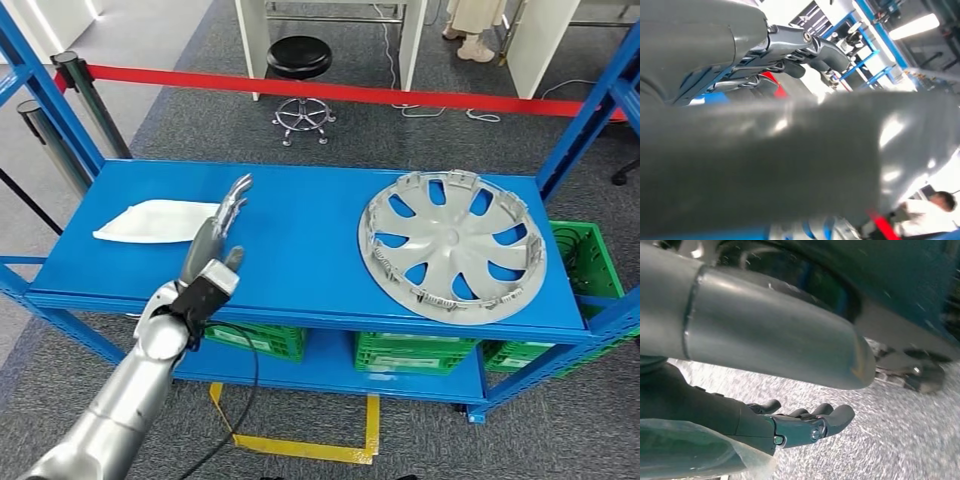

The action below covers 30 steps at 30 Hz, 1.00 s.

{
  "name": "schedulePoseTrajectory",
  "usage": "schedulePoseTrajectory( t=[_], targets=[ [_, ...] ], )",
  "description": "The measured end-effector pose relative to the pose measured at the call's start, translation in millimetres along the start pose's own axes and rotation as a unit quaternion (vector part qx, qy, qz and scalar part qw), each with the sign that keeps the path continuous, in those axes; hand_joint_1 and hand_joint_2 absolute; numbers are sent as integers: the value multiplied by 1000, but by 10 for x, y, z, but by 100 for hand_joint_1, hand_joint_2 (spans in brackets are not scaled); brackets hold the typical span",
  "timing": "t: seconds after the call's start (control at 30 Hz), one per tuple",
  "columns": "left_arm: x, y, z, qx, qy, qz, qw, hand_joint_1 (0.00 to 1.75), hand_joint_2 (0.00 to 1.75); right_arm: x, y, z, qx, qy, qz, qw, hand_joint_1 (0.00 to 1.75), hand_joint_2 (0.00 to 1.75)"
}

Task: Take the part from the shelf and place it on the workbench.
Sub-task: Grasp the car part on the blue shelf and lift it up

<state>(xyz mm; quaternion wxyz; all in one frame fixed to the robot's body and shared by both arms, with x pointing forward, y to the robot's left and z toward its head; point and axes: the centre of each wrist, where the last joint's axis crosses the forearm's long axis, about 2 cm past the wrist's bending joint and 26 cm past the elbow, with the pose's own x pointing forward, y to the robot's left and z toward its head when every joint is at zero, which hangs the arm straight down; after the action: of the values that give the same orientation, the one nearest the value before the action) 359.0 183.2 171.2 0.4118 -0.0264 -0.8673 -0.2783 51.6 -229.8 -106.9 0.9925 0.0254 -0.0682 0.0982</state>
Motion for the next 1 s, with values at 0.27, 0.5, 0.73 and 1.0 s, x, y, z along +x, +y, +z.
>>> schedulePoseTrajectory(
  t=[0.27,0.5,0.73,1.0],
  targets=[
    [-86,218,-491,-10,25,-134,991,0,175,35,31,2,23,20,61,998,0,0],
    [-211,486,-847,-25,80,-278,957,0,175,59,43,3,27,31,97,994,0,0],
    [-392,943,-850,-20,192,-366,910,0,175,53,52,3,32,46,106,993,0,0],
    [-624,1294,-534,-40,312,-360,878,0,175,54,57,3,37,53,99,993,0,0]
  ],
)
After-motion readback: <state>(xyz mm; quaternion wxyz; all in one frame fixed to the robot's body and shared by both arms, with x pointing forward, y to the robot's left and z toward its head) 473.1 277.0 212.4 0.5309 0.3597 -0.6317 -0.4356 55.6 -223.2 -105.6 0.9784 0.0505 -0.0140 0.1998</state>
